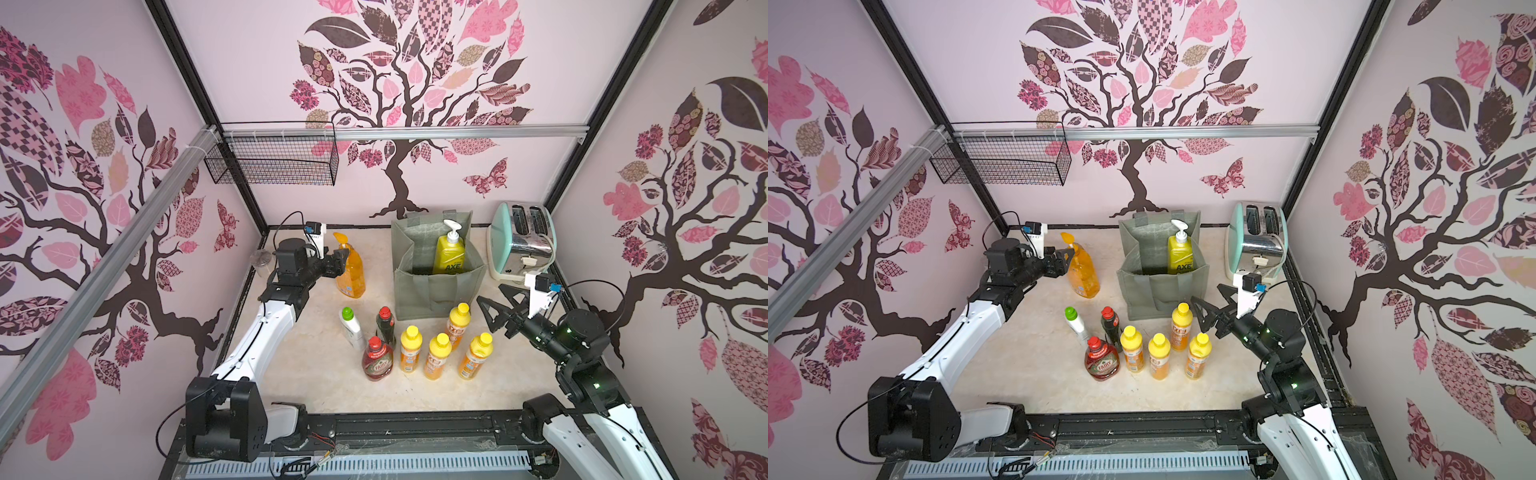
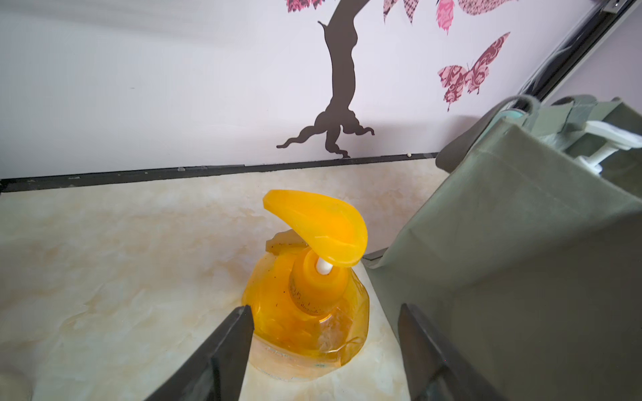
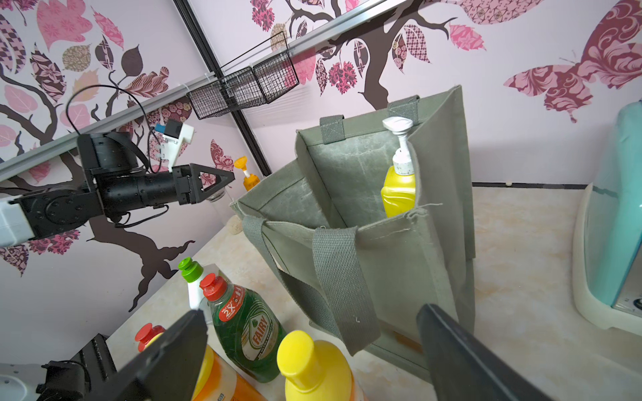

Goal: Pack dish soap into the shopping bag
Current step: Pick up the bottle of dish soap at the center of the board.

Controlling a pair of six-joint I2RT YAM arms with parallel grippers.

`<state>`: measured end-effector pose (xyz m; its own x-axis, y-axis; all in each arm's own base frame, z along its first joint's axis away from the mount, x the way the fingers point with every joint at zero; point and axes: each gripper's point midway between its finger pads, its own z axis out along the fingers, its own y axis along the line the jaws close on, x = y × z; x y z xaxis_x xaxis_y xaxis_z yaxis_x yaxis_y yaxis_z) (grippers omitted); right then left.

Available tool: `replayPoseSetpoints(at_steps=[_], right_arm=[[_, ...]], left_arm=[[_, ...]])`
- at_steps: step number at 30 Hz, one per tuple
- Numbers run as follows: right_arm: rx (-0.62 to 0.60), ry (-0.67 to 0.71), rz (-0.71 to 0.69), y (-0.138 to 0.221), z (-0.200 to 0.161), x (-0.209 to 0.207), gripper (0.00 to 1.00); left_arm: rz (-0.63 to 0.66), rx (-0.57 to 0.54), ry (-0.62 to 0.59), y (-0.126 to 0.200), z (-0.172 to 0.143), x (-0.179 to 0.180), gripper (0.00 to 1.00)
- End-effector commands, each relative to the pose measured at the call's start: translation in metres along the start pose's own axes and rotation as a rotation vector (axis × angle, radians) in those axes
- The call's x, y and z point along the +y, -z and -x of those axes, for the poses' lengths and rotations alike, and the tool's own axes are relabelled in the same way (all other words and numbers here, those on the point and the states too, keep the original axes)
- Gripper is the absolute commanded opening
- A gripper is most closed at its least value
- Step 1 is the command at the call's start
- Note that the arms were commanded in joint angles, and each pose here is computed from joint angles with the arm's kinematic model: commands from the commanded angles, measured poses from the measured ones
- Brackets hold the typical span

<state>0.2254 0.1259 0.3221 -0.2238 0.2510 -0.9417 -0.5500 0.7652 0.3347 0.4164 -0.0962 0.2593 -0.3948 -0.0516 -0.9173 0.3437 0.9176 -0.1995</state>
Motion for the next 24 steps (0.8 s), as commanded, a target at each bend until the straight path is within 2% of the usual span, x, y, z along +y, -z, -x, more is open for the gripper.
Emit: replayPoseSetpoints(at_steps=[1,9,22,24], right_arm=[[-0.022,0.000,0.024,-0.001,0.005,0.004,1.00],[-0.015,-0.001,0.026,-0.004,0.002,0.003,1.00],[0.008,-0.010,0.043,-0.009,-0.005,0.002,1.00],[0.007,-0.010,0.043,-0.009,-0.005,0.002,1.00]], left_arm=[[-0.025,-0.020,-0.038,-0.006,0.005,-0.002,0.69],[-0.060,0.043,-0.035,-0.032,-0.012,0.000,0.60],[-0.068,0.040,-0.032,-0.050,-0.010,0.004,0.59],[-0.050,0.037,-0.034,-0.052,-0.011,0.008,0.53]])
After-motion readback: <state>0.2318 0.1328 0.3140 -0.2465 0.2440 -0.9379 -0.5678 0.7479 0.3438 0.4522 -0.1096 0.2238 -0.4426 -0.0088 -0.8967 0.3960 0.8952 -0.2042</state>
